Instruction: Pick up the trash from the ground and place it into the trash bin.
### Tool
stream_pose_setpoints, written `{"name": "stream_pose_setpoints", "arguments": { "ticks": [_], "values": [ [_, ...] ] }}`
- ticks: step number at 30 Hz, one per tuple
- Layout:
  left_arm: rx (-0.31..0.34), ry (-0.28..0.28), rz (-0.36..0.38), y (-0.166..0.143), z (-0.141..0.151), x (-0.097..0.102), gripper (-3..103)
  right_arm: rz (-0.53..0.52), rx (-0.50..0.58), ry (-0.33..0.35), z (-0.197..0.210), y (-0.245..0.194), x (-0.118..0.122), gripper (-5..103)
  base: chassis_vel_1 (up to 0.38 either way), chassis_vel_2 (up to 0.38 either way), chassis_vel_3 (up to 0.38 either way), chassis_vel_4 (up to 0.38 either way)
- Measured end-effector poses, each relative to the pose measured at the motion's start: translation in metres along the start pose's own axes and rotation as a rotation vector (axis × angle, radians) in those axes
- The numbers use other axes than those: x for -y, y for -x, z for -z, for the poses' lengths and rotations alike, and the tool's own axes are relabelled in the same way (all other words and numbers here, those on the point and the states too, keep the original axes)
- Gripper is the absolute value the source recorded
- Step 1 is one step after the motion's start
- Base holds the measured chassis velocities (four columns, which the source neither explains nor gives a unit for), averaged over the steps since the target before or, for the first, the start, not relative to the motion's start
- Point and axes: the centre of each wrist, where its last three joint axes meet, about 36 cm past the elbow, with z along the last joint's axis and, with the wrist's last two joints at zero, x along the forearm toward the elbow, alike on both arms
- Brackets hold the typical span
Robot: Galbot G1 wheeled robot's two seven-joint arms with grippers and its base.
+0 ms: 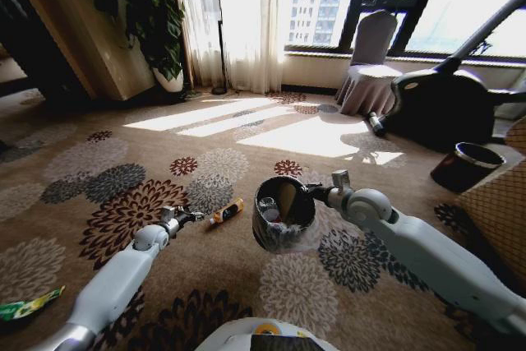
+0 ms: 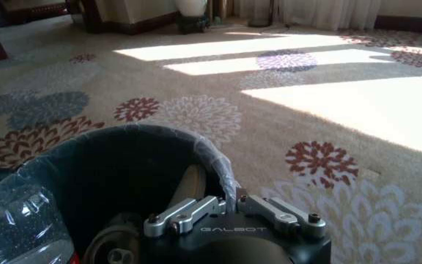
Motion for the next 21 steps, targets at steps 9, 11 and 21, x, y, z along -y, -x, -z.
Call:
{"name": "stream_pose_setpoints", "arguments": {
  "ticks": [9,11,21],
  "values": [
    [-0.054,0.057,-0.049,0.068,-0.027,0.025,100,-0.025,0.0,0.025,-0.02,-0.005,0.006,2,0.0,0.0,0.0,0.0],
    [-0.058,0.067,-0.043,0.074,-0.027,0.022,100,-0.028,0.0,0.028,-0.023,-0.006,0.006,2,0.0,0.0,0.0,0.0],
    [-0.079,0.077,-0.01,0.096,-0.03,0.017,100,-0.048,0.001,0.036,-0.03,-0.018,0.01,2,0.0,0.0,0.0,0.0]
  ]
}}
